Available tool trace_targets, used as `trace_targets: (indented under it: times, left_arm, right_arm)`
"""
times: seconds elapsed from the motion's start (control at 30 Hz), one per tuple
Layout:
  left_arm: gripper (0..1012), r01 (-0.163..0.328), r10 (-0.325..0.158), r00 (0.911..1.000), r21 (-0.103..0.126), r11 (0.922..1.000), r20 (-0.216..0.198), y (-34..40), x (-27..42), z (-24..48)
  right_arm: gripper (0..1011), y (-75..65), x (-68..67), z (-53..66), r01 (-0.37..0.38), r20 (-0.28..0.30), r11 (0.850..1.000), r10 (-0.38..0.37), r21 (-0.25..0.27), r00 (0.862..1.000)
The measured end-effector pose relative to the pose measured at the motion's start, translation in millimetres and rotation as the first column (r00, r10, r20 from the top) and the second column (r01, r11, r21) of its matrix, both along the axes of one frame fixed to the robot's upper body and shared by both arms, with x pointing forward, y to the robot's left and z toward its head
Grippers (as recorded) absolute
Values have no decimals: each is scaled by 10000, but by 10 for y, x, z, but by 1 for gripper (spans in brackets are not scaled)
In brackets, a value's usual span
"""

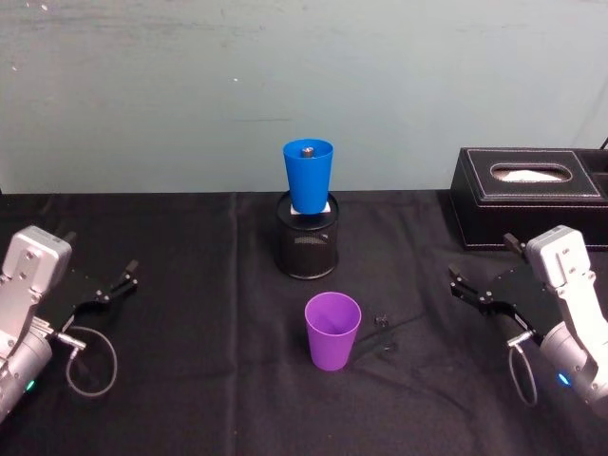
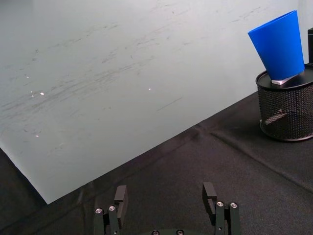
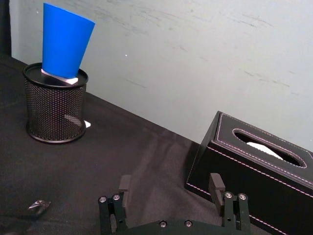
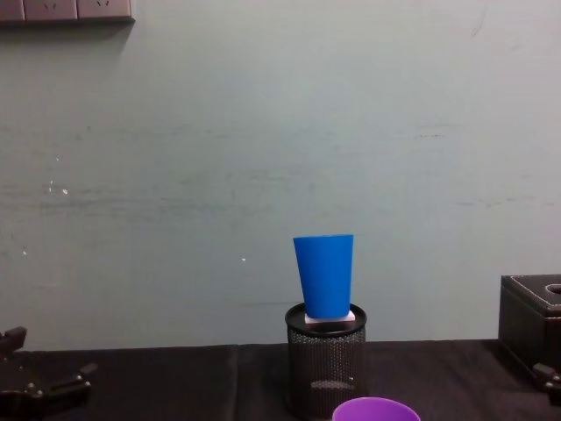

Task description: Pick up one cup with a gripper and tap it against the other cup.

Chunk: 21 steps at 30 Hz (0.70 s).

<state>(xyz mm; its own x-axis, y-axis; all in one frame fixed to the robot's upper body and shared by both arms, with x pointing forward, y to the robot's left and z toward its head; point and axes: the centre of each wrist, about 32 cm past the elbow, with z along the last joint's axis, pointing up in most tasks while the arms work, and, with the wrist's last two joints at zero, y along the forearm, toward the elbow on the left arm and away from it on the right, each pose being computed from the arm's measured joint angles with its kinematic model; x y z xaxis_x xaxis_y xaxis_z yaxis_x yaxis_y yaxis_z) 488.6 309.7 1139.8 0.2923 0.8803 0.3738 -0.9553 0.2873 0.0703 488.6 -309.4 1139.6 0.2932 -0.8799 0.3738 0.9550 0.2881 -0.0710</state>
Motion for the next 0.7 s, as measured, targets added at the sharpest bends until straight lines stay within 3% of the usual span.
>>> trace_targets:
  times: [0.7]
  left_arm:
    - [1000, 0, 0, 10000, 0, 10000, 0, 0, 0, 0]
  right_arm:
    - [1000, -3, 0, 2, 9, 7, 10000, -9, 4, 10000]
